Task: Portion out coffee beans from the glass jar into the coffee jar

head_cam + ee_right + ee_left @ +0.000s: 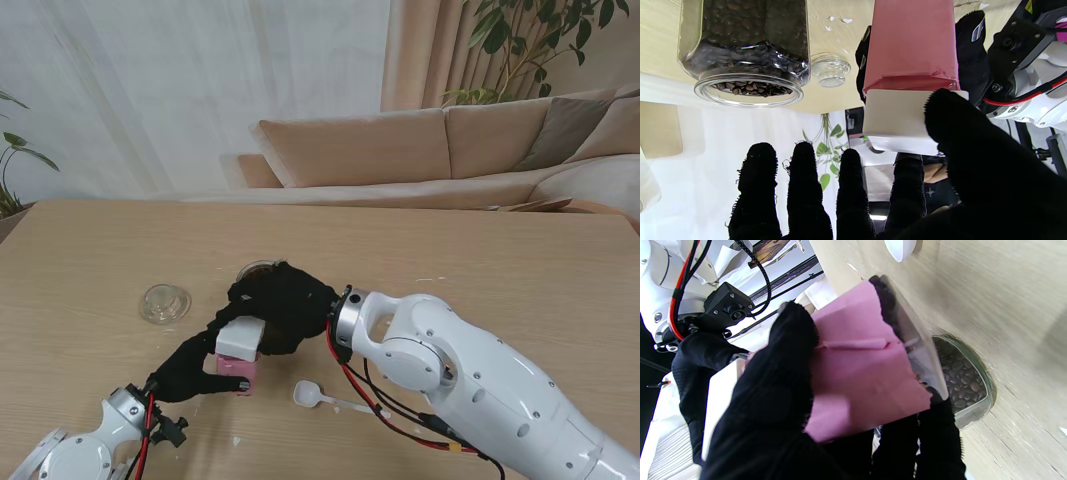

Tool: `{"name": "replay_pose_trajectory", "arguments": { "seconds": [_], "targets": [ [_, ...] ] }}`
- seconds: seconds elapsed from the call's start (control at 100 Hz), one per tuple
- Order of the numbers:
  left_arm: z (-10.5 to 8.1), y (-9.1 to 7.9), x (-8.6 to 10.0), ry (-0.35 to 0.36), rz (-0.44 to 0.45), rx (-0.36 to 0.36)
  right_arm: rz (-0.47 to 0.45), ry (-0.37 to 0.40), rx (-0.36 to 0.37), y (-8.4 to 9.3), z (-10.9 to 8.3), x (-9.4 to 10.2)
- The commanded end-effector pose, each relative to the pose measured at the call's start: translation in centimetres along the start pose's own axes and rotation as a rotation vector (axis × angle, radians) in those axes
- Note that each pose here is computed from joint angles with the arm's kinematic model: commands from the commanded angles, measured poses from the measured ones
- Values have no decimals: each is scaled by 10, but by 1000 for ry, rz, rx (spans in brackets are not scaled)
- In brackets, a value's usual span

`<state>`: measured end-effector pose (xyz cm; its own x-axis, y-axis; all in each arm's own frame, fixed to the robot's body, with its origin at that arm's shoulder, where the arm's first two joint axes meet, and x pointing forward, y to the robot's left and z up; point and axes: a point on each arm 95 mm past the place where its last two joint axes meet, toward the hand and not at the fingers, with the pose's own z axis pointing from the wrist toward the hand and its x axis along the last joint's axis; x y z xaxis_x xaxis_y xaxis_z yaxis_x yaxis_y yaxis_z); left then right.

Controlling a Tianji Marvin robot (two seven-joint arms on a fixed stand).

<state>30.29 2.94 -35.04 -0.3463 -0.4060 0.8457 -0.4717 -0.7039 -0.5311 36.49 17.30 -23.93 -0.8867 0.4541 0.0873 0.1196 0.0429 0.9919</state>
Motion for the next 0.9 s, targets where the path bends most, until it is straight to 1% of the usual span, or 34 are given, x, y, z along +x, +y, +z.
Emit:
{"name": "replay_pose_trajectory", "arguments": {
  "seconds": [0.0, 0.18, 0.45, 0.6, 0.74, 0.89],
  "targets": [
    [0, 5, 4, 9, -4, -16, 17, 2, 5, -2, 4, 3],
    [0, 4, 4, 9, -4, -13, 22, 2, 5, -2, 6, 4],
    [0, 4, 4, 8, -7, -11, 9, -3, 9, 2, 3, 5],
    [0, 4, 5, 11, -5, -10, 43, -12, 3, -2, 6, 6],
    [-1, 5, 5, 12, -7, -9, 47, -40, -23, -6, 11, 6],
    [0, 5, 5, 13, -9, -12, 61, -54, -30, -7, 14, 7]
  ]
}}
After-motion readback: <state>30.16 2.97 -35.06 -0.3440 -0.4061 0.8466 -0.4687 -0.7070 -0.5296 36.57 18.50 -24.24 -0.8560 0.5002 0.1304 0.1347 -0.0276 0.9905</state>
